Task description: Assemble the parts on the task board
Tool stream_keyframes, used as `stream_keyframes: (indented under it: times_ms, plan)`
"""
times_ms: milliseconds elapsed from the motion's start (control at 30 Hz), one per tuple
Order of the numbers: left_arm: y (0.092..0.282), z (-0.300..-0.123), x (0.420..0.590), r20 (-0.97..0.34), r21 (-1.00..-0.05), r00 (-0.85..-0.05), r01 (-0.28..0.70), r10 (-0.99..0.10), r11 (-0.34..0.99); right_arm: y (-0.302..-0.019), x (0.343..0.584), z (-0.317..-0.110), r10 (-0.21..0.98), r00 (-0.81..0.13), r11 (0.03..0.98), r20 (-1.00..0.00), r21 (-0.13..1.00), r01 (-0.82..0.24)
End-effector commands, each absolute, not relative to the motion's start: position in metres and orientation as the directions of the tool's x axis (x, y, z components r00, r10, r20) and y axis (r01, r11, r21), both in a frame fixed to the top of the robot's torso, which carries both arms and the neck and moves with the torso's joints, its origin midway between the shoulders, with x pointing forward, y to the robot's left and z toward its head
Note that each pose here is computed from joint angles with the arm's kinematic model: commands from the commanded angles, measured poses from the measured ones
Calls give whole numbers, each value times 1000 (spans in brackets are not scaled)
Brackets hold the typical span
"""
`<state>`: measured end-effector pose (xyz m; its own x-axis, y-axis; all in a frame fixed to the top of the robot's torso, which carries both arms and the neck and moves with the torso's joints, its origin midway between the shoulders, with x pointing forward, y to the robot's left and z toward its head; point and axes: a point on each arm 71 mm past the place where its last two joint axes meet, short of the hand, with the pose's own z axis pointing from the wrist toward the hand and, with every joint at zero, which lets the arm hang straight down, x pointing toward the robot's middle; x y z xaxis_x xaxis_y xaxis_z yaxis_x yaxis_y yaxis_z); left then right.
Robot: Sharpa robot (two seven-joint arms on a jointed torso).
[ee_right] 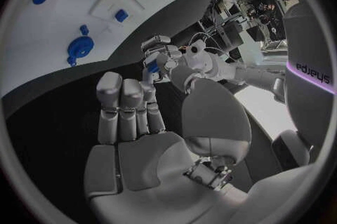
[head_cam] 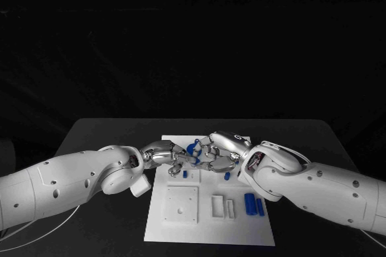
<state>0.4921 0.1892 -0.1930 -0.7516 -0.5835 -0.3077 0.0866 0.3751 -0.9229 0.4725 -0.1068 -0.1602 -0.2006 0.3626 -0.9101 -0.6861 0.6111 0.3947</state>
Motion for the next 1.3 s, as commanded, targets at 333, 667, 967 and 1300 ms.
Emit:
stream_keyframes:
  times_ms: [333, 667, 967, 1300]
  plan:
    - [190, -191, 493, -299, -928, -746, 81, -595, 364, -108, 472, -162, 351, -195, 618, -916, 383, -686]
    - [190, -192, 492, -339, -909, -749, 105, -569, 403, -108, 472, -162, 354, -191, 622, -916, 383, -684]
    - [195, -195, 496, -393, -877, -695, 85, -602, 474, -122, 479, -164, 354, -174, 649, -919, 375, -661]
    - [210, -206, 499, -443, -786, -641, -59, -627, 615, -158, 493, -163, 401, -145, 700, -905, 404, -589]
